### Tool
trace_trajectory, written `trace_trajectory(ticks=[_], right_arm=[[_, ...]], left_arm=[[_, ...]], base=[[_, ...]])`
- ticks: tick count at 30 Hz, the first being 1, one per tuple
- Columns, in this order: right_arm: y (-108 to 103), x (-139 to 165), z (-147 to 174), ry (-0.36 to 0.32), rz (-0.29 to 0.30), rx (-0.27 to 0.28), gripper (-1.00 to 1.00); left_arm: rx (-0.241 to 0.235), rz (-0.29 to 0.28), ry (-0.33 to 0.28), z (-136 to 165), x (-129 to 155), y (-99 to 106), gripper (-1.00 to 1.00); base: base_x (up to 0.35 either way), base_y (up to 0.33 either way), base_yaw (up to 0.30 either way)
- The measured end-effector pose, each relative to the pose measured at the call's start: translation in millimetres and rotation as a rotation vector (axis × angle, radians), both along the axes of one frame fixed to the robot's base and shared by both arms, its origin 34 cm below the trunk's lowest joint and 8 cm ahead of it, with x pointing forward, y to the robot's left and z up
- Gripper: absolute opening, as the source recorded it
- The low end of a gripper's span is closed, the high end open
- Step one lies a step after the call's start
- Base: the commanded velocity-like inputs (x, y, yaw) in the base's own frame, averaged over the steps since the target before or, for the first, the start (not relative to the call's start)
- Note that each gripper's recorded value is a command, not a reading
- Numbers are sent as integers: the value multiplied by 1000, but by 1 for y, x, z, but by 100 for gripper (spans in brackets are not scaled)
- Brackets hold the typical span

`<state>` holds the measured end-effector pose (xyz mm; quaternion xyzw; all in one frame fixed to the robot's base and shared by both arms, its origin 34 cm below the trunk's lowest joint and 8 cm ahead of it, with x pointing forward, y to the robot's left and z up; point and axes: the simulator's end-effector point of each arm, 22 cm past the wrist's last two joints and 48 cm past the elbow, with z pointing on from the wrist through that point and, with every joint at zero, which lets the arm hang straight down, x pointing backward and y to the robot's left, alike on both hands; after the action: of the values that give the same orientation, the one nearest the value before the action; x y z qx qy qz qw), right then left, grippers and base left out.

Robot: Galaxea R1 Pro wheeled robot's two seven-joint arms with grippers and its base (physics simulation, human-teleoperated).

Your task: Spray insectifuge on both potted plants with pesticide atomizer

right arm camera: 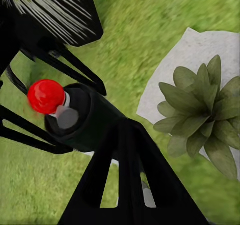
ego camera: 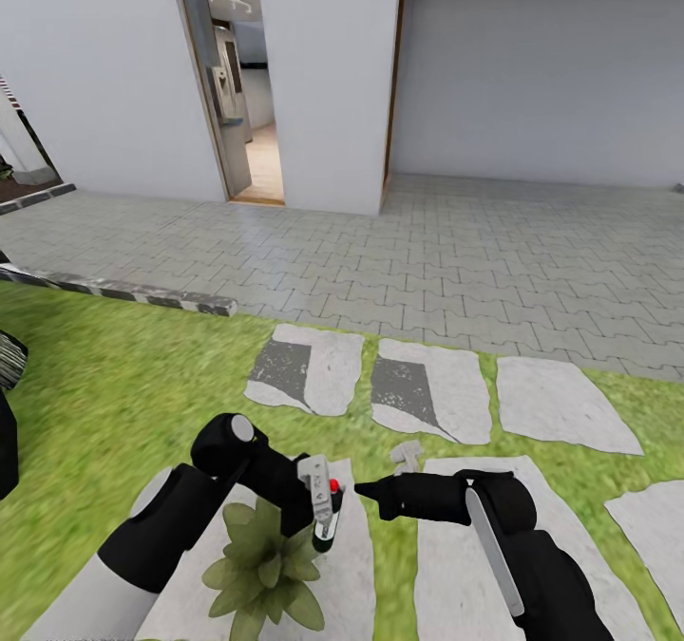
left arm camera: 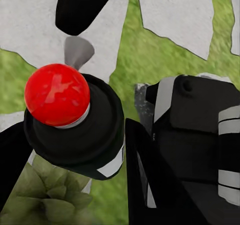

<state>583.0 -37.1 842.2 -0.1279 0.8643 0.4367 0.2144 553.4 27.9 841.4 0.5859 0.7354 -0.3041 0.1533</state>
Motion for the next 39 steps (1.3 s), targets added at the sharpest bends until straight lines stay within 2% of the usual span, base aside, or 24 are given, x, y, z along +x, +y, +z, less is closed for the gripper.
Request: trace_trajectory(ticks=[3,5,8,18,23,39], right_arm=[[0,0,0,1,0,0,-100],[0,0,0,1,0,0,-100],[0,0,0,0,0,0,-100],[0,0,0,1,0,0,-100],[0,0,0,1,0,0,-100],[-9,6,-1,-4,-26,-6,-100]], left_arm=[[15,15,8,-2,2,2,-100],[48,24,-1,-7,4,7,-100],[76,0,-18,-11,1,0,-100],[79,-14,-20,-11,-3,-8,-100],[51,-21,-20,-4,-5,-24,-100],[50,-25,-38,0,-4,-37,-100]], base=[[0,0,0],[0,0,0],[0,0,0],[0,0,0],[0,0,0],[0,0,0]])
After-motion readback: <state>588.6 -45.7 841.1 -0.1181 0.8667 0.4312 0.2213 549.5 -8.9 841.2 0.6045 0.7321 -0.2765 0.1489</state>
